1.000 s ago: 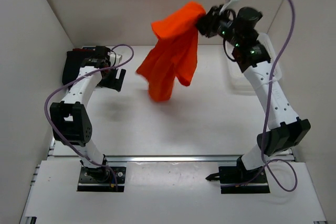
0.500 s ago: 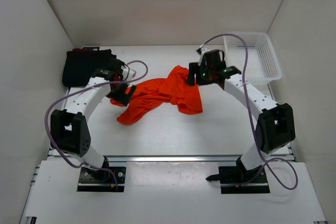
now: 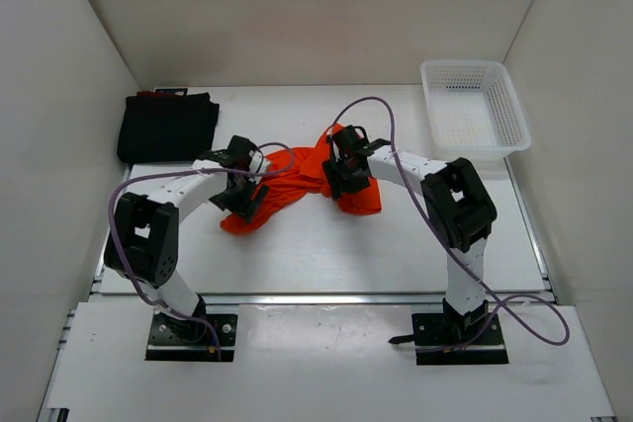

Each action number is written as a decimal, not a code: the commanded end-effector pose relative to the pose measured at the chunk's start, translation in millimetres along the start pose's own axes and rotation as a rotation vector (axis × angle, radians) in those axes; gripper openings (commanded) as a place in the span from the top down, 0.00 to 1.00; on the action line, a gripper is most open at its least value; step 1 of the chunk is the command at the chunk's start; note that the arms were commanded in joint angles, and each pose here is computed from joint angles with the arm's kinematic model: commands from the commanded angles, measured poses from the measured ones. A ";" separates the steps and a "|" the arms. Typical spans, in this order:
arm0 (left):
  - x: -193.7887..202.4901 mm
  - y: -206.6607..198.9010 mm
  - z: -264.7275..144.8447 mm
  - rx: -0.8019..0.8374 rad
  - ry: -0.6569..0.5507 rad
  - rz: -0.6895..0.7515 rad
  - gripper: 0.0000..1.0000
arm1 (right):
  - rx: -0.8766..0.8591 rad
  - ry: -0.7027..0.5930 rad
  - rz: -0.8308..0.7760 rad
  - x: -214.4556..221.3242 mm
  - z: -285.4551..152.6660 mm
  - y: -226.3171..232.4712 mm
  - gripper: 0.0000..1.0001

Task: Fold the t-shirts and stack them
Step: Flatten out the tshirt

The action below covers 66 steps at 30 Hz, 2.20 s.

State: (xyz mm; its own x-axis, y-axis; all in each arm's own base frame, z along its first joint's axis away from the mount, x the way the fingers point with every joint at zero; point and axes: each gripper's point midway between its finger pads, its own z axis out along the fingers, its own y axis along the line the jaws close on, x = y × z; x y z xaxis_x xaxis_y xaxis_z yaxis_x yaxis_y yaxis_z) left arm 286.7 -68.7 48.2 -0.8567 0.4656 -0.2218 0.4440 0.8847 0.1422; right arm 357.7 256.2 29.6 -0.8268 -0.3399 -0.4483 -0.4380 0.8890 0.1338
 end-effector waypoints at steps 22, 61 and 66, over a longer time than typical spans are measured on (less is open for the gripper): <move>-178.3 147.8 -209.9 -0.364 -0.719 -0.145 1.00 | -0.173 -0.772 0.287 -196.7 -285.9 -108.5 1.00; 139.2 67.0 -62.9 -0.383 -0.023 0.190 0.13 | -0.150 -0.127 0.611 150.8 -153.7 -17.8 0.63; 154.3 74.4 -39.1 -0.267 0.139 -0.063 0.15 | -0.126 0.004 0.596 164.2 -120.2 -14.7 0.49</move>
State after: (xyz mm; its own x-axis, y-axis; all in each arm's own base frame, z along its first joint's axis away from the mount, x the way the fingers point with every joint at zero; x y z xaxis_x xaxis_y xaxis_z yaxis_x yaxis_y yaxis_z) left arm 162.1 61.4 58.0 -0.8542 0.5182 -0.0434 0.4629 0.7957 0.3906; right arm 169.5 149.5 64.9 -0.9577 0.1770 -0.2271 0.0465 0.8735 0.4847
